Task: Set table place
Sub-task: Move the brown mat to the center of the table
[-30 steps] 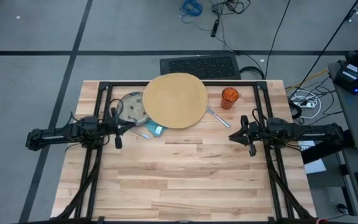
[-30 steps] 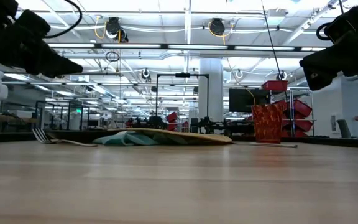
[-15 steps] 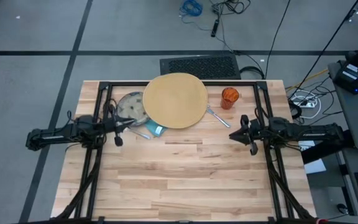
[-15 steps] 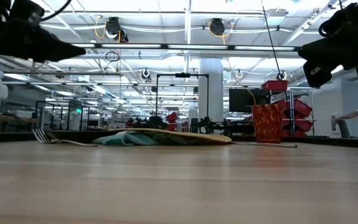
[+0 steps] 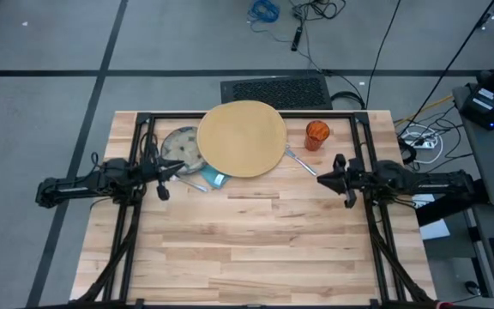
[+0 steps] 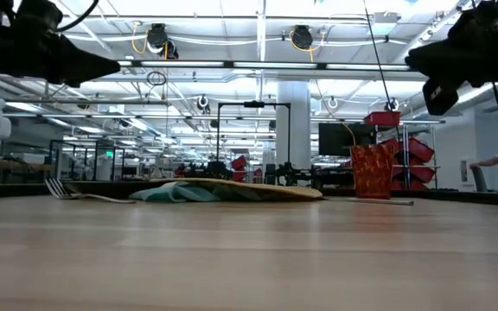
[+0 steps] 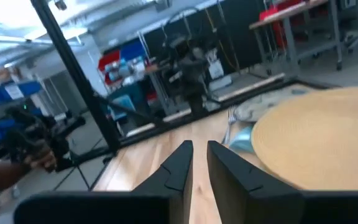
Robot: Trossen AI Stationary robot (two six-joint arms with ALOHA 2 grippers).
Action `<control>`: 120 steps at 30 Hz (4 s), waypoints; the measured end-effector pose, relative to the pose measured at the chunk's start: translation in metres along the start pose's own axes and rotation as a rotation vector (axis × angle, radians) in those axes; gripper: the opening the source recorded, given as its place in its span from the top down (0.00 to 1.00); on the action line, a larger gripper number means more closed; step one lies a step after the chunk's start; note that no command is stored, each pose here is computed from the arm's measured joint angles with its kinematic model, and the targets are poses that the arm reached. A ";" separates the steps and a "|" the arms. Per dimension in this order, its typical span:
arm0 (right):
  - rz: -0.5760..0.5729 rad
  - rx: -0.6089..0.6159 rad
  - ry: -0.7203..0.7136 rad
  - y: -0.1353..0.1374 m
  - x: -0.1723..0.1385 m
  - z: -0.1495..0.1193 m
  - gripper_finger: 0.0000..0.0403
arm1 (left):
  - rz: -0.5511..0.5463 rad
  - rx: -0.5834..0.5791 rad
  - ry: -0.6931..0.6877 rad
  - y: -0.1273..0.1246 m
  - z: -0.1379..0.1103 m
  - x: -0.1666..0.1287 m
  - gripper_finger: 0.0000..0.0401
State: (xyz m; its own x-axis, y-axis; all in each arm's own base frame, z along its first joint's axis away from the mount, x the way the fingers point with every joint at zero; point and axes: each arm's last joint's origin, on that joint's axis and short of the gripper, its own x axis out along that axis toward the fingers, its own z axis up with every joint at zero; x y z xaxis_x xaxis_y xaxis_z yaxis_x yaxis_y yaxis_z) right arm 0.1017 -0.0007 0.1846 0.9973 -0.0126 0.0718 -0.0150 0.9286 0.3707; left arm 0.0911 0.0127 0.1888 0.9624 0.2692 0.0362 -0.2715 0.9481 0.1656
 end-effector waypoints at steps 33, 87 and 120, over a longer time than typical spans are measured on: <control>-0.319 -0.479 0.107 0.047 0.073 0.163 0.64 | 0.208 0.186 0.283 0.051 0.204 0.100 0.67; -0.382 -0.411 0.468 0.086 0.071 0.244 0.60 | 0.629 -0.884 1.124 0.174 -0.024 0.141 0.65; -0.375 -0.490 0.541 0.088 0.100 0.229 0.60 | 0.427 -1.135 0.827 0.154 -0.069 0.143 0.93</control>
State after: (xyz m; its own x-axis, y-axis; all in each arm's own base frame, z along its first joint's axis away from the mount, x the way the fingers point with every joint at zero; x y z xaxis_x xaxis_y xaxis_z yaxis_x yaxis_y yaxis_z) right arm 0.1841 -0.0049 0.4362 0.8283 -0.2899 -0.4794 0.2339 0.9565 -0.1741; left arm 0.1863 0.2086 0.1515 0.6349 0.2047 -0.7450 -0.7663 0.2899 -0.5734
